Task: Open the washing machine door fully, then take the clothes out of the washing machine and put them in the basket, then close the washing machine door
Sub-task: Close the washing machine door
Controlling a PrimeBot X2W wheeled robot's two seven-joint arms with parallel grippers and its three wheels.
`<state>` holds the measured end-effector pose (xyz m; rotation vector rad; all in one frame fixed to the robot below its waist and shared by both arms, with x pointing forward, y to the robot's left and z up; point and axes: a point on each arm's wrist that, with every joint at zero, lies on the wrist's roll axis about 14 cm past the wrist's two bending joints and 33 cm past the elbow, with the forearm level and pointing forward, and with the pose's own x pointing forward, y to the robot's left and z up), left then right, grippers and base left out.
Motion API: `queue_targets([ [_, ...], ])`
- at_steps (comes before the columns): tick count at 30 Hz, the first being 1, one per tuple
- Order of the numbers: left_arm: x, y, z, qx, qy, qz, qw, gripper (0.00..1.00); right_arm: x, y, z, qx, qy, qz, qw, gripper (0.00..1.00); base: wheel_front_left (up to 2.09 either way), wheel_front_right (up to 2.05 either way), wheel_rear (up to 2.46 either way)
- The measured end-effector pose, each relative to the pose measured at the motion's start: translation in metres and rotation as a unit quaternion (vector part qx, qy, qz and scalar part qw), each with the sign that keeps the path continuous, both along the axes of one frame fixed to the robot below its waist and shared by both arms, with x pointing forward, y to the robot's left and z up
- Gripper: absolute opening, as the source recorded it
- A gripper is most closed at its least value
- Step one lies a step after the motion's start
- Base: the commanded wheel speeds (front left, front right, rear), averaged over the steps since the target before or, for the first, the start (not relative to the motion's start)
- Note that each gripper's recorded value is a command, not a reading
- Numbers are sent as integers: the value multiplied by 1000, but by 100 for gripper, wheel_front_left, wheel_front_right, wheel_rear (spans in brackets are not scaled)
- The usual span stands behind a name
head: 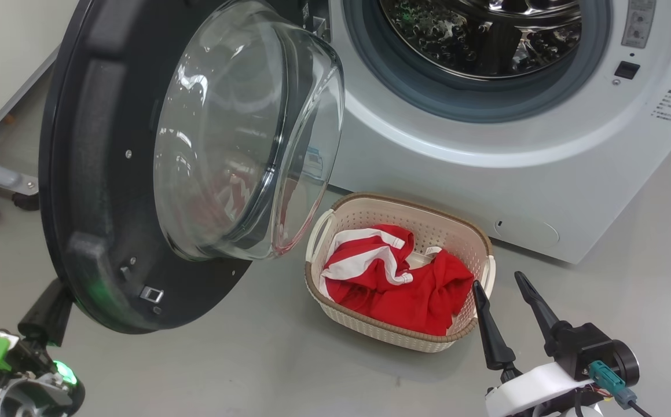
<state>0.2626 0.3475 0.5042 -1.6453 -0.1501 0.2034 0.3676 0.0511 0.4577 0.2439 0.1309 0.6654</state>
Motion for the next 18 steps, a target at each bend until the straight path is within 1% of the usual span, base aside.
queue_targets([
  [3, 3, -15, -4, -11, -2, -25, 1000, 0, 0, -3, 0, 0, 1, -4, 1000, 100, 0, 0, 0],
  [7, 12, -31, 7, -11, -25, -57, 998, 0, 0, -6, -1, -1, 1, -9, 1000, 100, 0, 0, 0],
  [12, 18, -55, 10, -17, -38, -96, 994, 0, 0, -9, 2, 3, -2, -15, 1000, 100, 0, 0, 0],
  [18, 30, -83, 21, -21, -63, -144, 987, 0, 3, -21, 2, 4, 1, -35, 999, 100, 0, 0, 0],
])
